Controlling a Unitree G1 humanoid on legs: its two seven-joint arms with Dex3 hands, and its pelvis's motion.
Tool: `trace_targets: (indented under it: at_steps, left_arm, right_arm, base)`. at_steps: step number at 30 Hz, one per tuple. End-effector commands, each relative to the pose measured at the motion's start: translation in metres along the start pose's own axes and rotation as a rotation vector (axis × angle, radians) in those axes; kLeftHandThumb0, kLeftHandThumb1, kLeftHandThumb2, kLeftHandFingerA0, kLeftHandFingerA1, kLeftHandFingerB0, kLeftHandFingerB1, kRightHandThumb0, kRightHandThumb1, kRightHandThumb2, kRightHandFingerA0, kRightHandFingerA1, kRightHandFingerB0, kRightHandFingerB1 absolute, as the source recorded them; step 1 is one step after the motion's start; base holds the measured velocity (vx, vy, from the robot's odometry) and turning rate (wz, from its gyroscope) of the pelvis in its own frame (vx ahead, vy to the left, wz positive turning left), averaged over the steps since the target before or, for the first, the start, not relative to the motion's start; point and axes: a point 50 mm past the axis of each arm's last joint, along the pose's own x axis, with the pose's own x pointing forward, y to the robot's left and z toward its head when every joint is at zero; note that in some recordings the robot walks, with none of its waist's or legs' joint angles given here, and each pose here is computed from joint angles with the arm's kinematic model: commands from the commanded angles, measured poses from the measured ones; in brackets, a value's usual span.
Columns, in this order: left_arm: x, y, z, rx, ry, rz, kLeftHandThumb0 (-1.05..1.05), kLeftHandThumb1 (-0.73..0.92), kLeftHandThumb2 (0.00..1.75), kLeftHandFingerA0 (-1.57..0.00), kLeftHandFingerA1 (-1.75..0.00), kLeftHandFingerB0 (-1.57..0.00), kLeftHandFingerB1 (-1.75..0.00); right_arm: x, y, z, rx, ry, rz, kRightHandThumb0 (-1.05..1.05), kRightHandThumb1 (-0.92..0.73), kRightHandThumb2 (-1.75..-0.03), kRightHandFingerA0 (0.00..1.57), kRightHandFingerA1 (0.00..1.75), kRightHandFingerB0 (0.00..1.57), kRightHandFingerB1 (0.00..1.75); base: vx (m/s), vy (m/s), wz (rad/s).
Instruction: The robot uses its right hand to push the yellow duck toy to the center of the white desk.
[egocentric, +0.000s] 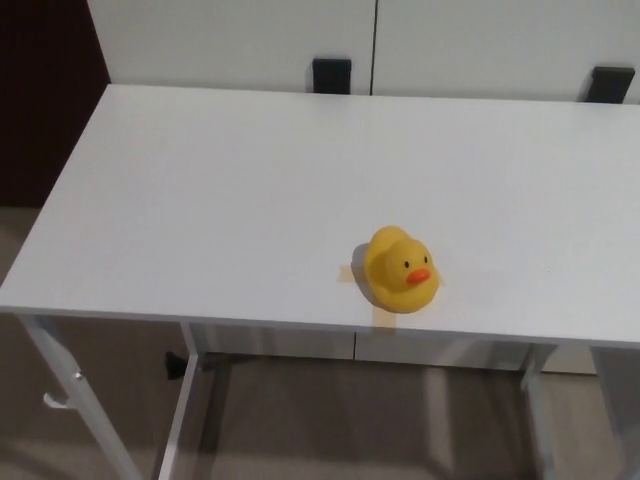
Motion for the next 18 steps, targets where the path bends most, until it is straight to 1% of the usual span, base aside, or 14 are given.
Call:
trace_targets:
  at_steps: [1,2,3,4,7,8,10,11,14,15,16,17,18]
  left_arm:
    - [0.0008,0.0111,0.0069,0.008,-0.020,0.036,0.11,0.05,1.01,-1.35,-1.23,-1.29,-1.19]
    - [0.0010,0.0108,0.0084,0.013,-0.024,0.034,0.51,-0.22,1.75,-1.22,-1.12,-1.28,-1.10]
    - [0.0012,0.0104,0.0094,0.014,-0.028,0.032,0.51,-0.22,1.75,-1.22,-1.12,-1.28,-1.10]
    - [0.0015,0.0100,0.0106,0.017,-0.030,0.030,0.09,0.02,0.99,-1.30,-1.19,-1.27,-1.16]
    - [0.0017,0.0098,0.0118,0.022,-0.031,0.028,0.09,0.02,0.99,-1.30,-1.19,-1.27,-1.16]
    - [0.0018,0.0096,0.0120,0.020,-0.029,0.029,0.50,-0.26,1.75,-1.25,-1.07,-1.28,-1.05]
    - [0.0020,0.0094,0.0123,0.018,-0.026,0.031,0.50,-0.26,1.75,-1.25,-1.07,-1.28,-1.05]
    - [0.0021,0.0101,0.0129,0.009,-0.026,0.032,0.63,-0.31,1.75,-1.23,-1.07,-1.32,-1.07]
    - [0.0023,0.0106,0.0134,-0.002,-0.024,0.036,0.63,-0.31,1.75,-1.23,-1.07,-1.32,-1.07]
    - [0.0024,0.0104,0.0134,-0.005,-0.023,0.038,0.63,-0.20,1.75,-1.25,-1.07,-1.26,-1.05]
    - [0.0024,0.0102,0.0133,-0.006,-0.021,0.040,0.63,-0.20,1.75,-1.25,-1.07,-1.26,-1.05]
    - [0.0024,0.0105,0.0134,-0.011,-0.025,0.041,0.54,-0.25,1.75,-1.25,-1.07,-1.31,-1.08]
    - [0.0024,0.0105,0.0134,-0.011,-0.025,0.041,0.54,-0.25,1.75,-1.25,-1.07,-1.31,-1.08]
  right_arm:
    - [-0.0034,0.0078,-0.0096,-0.047,0.032,0.086,-0.10,-0.66,-0.73,0.94,0.56,0.73,0.54]
    - [-0.0049,0.0073,-0.0121,-0.054,0.030,0.101,-0.09,-0.65,-0.77,0.92,0.54,0.71,0.53]
    - [-0.0058,0.0069,-0.0136,-0.058,0.028,0.110,-0.09,-0.65,-0.77,0.92,0.54,0.71,0.53]
    - [-0.0063,0.0066,-0.0146,-0.065,0.030,0.115,-0.12,-0.66,-0.72,0.93,0.55,0.69,0.53]
    - [-0.0066,0.0064,-0.0152,-0.073,0.034,0.118,-0.12,-0.66,-0.72,0.93,0.55,0.69,0.53]
    - [-0.0070,0.0059,-0.0161,-0.059,0.037,0.120,-0.09,-0.67,-0.72,0.89,0.56,0.68,0.53]
    - [-0.0076,0.0052,-0.0171,-0.041,0.040,0.124,-0.09,-0.67,-0.72,0.89,0.56,0.68,0.53]
    - [-0.0069,0.0053,-0.0157,-0.038,0.038,0.125,-0.11,-0.67,-0.71,0.86,0.54,0.68,0.52]
    - [-0.0059,0.0055,-0.0136,-0.039,0.034,0.127,-0.11,-0.67,-0.71,0.86,0.54,0.68,0.52]
    - [-0.0050,0.0057,-0.0116,-0.045,0.029,0.129,-0.11,-0.68,-0.71,0.87,0.52,0.69,0.50]
    - [-0.0044,0.0059,-0.0104,-0.049,0.026,0.130,-0.11,-0.68,-0.71,0.87,0.52,0.69,0.50]
    - [-0.0039,0.0063,-0.0095,-0.055,0.026,0.127,-0.11,-0.68,-0.70,0.90,0.55,0.69,0.52]
    - [-0.0039,0.0063,-0.0095,-0.055,0.026,0.127,-0.11,-0.68,-0.70,0.90,0.55,0.69,0.52]
  base:
    - [0.00,0.000,0.00]
    - [0.00,0.000,0.00]
    - [0.00,0.000,0.00]
    - [0.00,0.000,0.00]
    - [0.00,0.000,0.00]
    - [0.00,0.000,0.00]
    - [0.00,0.000,0.00]
    - [0.00,0.000,0.00]
    - [0.00,0.000,0.00]
    - [0.00,0.000,0.00]
    - [0.00,0.000,0.00]
    - [0.00,0.000,0.00]
    - [0.00,0.000,0.00]
